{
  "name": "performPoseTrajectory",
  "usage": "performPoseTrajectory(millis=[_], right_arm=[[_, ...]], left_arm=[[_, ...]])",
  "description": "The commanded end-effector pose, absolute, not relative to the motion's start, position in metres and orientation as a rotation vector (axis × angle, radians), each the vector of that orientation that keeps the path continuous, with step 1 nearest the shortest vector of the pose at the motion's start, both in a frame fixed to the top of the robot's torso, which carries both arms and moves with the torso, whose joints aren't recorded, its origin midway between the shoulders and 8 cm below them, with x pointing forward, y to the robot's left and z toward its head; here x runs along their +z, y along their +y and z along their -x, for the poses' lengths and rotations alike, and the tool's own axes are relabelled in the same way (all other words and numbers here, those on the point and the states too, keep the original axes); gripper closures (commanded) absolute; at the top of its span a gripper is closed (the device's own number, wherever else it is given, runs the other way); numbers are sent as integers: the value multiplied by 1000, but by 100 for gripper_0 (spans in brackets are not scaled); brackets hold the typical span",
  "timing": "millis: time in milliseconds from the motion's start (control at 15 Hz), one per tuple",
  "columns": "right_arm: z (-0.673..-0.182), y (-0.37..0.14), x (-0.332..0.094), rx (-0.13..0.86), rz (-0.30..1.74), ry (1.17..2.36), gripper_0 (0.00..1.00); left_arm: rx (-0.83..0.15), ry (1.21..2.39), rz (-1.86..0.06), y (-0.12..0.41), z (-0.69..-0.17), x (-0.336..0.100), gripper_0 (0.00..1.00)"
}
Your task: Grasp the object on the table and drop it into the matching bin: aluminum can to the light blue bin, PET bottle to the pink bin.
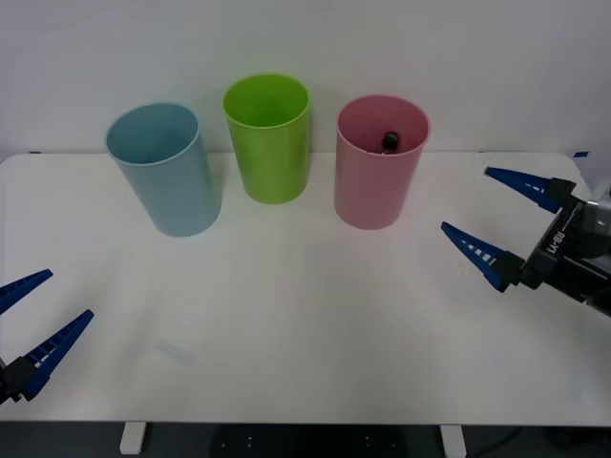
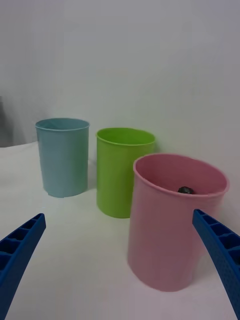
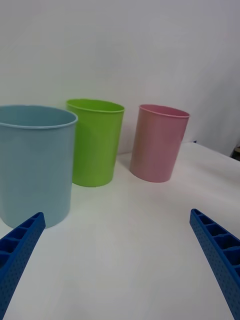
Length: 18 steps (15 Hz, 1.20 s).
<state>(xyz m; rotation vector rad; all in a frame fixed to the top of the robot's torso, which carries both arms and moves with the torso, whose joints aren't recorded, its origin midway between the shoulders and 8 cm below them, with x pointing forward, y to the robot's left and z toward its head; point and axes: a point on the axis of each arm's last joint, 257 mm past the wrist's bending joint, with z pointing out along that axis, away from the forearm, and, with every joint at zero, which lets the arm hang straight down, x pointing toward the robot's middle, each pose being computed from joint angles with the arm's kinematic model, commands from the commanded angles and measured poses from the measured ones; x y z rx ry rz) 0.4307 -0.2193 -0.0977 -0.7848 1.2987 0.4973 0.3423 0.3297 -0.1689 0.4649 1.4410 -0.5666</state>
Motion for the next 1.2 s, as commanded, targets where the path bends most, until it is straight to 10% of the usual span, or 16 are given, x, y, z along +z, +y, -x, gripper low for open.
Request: performPoseTrajectory(millis=[67, 1200], right_arm=[[-413, -230, -113, 498, 792, 1314, 0], [-368, -253, -166, 537, 734, 1432, 0]], left_arm=[[-567, 1441, -465, 330, -342, -169, 0], [-567, 1441, -465, 330, -342, -169, 0]])
